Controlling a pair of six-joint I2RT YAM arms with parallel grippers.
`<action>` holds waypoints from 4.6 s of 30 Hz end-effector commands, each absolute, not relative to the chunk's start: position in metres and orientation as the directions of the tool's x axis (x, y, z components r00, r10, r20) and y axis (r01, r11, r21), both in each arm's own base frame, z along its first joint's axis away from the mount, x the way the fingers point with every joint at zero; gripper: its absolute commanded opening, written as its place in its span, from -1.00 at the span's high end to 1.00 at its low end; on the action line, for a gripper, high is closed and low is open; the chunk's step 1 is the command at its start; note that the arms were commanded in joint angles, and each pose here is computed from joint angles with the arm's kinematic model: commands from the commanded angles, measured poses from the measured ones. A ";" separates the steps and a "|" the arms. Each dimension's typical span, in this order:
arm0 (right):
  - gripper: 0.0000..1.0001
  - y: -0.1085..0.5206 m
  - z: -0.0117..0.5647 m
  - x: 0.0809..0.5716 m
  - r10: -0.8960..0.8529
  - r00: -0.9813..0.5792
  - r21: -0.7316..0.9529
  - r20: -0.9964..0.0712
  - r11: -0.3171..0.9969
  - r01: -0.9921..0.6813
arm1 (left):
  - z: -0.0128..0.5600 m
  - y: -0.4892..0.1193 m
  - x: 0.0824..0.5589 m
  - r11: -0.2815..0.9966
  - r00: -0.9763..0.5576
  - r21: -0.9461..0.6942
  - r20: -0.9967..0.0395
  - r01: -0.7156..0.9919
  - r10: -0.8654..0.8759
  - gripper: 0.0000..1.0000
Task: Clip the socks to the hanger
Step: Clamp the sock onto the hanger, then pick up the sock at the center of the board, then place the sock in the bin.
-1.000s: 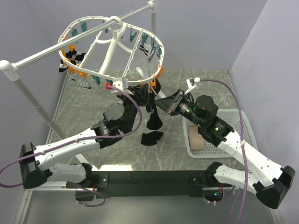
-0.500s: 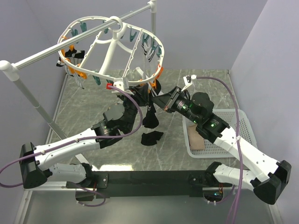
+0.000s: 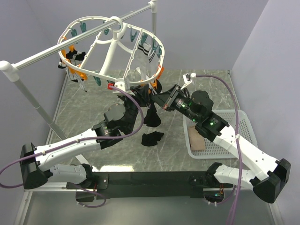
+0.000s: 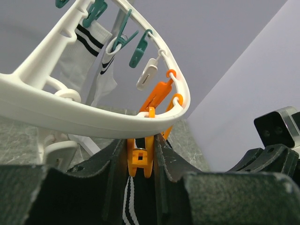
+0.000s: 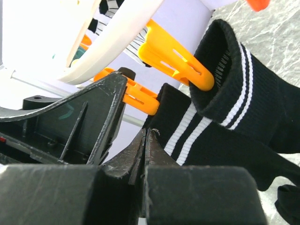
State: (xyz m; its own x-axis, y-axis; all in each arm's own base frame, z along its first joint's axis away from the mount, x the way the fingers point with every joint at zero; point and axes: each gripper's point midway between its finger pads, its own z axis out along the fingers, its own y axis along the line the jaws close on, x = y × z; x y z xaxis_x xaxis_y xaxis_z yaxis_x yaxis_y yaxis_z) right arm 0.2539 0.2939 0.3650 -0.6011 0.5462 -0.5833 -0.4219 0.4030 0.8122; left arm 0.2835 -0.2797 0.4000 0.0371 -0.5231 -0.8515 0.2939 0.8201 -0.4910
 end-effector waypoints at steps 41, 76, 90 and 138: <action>0.41 0.310 0.405 0.247 0.448 -0.532 0.693 -0.719 0.390 -0.607 | 0.431 -0.257 0.264 0.779 0.001 -0.526 -0.828 0.341 -0.560 -0.47; -0.47 0.258 0.097 0.263 0.027 -0.694 0.241 -0.720 0.947 -0.212 | 0.378 -0.153 0.228 0.829 -0.117 -0.514 -0.858 0.222 -0.501 -0.99; -0.49 0.291 0.034 0.251 -0.136 -0.779 0.123 -0.612 0.957 -0.263 | 0.378 -0.126 0.206 0.807 -0.102 -0.538 -0.842 0.245 -0.530 -0.99; 0.00 0.014 0.144 0.251 0.479 -0.516 0.306 -0.710 0.870 0.387 | 0.351 -0.147 0.236 0.800 -0.170 -0.562 -0.827 0.210 -0.536 -0.99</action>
State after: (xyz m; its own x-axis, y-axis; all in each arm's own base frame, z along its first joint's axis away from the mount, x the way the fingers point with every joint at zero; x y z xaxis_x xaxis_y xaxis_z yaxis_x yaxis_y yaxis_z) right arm 0.2446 0.0093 0.1280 -0.5679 0.4679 -0.6772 0.4232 0.8716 0.2473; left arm 0.2372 -0.1501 0.3463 -0.1714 -0.4859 -0.8571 0.1937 0.8363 -0.5129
